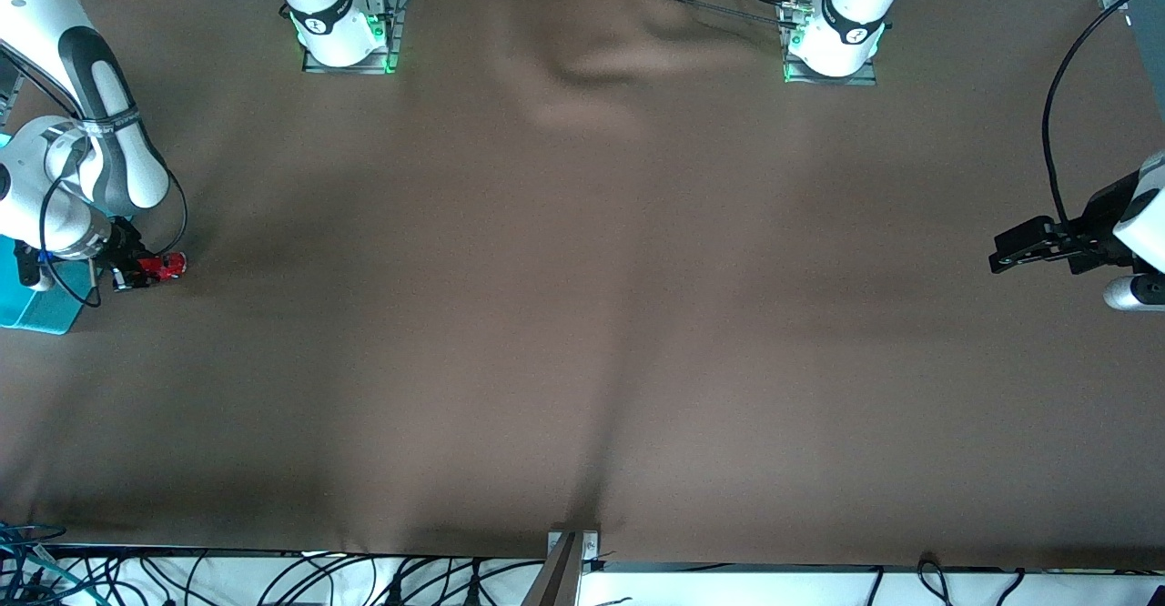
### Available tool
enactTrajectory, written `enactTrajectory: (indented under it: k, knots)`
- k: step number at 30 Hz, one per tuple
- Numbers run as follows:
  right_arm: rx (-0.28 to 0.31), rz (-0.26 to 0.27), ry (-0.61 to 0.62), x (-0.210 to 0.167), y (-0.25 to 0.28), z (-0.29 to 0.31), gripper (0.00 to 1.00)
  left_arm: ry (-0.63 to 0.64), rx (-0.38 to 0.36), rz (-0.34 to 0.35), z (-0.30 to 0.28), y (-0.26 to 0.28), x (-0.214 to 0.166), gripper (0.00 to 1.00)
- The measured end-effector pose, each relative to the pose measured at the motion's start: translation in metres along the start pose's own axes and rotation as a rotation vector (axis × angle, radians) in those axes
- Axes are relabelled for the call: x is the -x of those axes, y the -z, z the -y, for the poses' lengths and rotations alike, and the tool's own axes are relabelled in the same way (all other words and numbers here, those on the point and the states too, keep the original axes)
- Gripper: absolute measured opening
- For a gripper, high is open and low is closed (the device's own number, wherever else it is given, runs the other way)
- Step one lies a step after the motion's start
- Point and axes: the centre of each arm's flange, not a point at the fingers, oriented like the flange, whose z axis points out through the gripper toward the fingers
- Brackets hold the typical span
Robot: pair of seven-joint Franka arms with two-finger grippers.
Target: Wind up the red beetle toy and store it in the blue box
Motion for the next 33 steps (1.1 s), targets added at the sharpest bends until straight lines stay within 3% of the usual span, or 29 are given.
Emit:
enactTrajectory:
  k: [6, 18, 24, 33]
  knots:
    - [0.037, 0.015, 0.082, 0.018, 0.025, 0.015, 0.45, 0.000, 0.000, 0.000, 0.000, 0.000, 0.000, 1.00]
    - [0.146, -0.031, 0.308, 0.049, 0.061, 0.043, 0.45, 0.000, 0.000, 0.001, 0.000, 0.000, 0.000, 1.00]
    - [0.196, -0.028, 0.430, 0.045, 0.078, 0.050, 0.45, 0.000, 0.000, 0.001, 0.000, -0.001, 0.000, 1.00]
    - [0.208, -0.028, 0.602, 0.026, 0.110, 0.048, 0.45, 0.001, 0.000, 0.002, 0.000, -0.001, 0.000, 1.00]
